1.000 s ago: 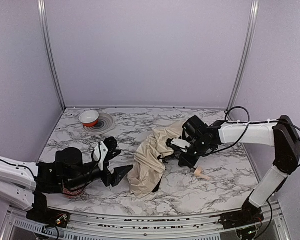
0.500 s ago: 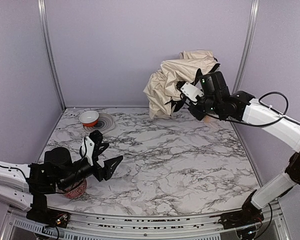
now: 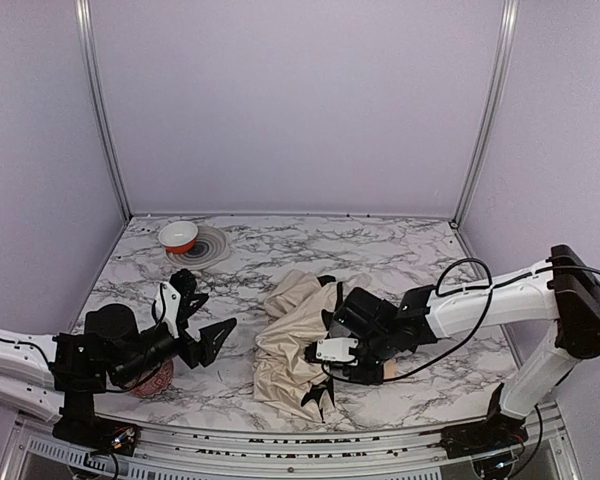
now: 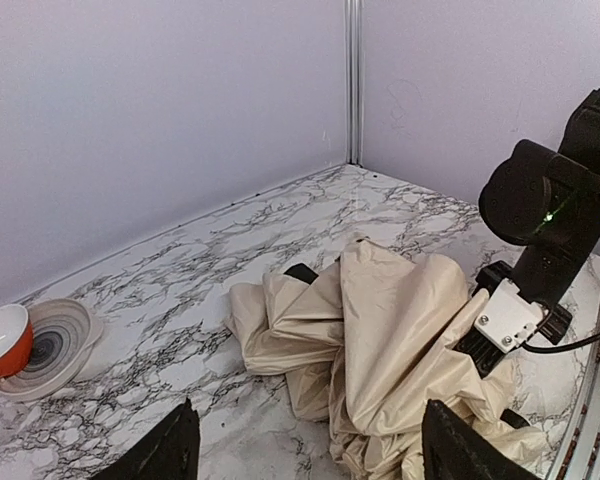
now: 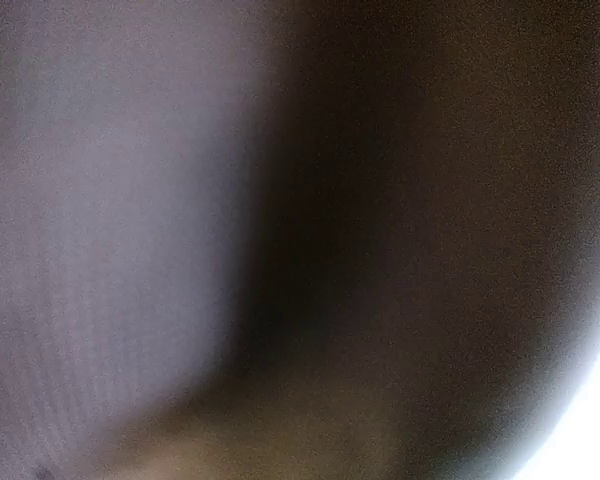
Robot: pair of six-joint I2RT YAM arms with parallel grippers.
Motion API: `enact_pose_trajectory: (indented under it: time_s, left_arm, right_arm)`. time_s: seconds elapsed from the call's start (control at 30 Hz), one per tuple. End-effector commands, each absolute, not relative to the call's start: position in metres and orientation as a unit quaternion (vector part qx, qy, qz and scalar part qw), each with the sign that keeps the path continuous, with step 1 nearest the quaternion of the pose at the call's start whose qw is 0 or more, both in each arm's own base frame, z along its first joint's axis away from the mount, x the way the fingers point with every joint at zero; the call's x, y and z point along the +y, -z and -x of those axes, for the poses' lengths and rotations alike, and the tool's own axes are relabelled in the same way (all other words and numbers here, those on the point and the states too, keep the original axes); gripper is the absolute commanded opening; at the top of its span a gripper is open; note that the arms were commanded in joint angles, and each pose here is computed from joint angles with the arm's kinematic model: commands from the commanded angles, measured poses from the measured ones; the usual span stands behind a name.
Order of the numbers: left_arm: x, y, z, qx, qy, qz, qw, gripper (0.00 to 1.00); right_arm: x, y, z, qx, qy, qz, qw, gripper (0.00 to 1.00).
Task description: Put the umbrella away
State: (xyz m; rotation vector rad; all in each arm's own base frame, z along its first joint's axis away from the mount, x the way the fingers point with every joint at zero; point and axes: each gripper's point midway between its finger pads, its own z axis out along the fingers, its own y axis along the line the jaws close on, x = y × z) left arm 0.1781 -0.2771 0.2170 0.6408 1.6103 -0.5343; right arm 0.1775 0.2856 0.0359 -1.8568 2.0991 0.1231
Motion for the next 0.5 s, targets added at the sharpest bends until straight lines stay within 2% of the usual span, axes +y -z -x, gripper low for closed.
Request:
enact_pose_trajectory:
  time_s: [0.0,0.07,0.1,0.13,0.17,0.23,0.4,0.47]
  left_arm:
    - [-0.273,-0.21,-0.179,0.71,0.232,-0.267,0.609,0.77]
    - [-0.273,-0.207,-0.179,0.713,0.23,-0.267,0.606,0.77]
    - [-0.274,-0.205,-0.179,0.714,0.229,-0.27,0.604,0.77]
    - [-0.276,-0.203,-0.179,0.715,0.227,-0.273,0.602,0.77]
    - [-0.279,-0.202,-0.178,0.715,0.228,-0.28,0.598,0.77]
    - [-0.287,-0.197,-0.177,0.717,0.225,-0.297,0.589,0.77]
    - [-0.306,-0.193,-0.176,0.718,0.227,-0.325,0.572,0.78]
    - [-0.316,-0.193,-0.173,0.715,0.231,-0.341,0.565,0.78]
  right_arm:
    - [0.319,-0.055,-0.168,0.722,-0.105,0.651,0.209,0.08]
    - [0.318,-0.06,-0.164,0.717,-0.111,0.655,0.213,0.19]
    - [0.318,-0.065,-0.161,0.714,-0.116,0.656,0.216,0.28]
    - [0.317,-0.07,-0.159,0.711,-0.121,0.657,0.221,0.45]
    - [0.316,-0.077,-0.156,0.707,-0.128,0.657,0.227,0.53]
    - [0.314,-0.092,-0.151,0.702,-0.142,0.656,0.24,0.6]
    - [0.31,-0.149,-0.138,0.69,-0.188,0.639,0.284,0.66]
    - [0.311,-0.183,-0.135,0.681,-0.231,0.62,0.313,0.78]
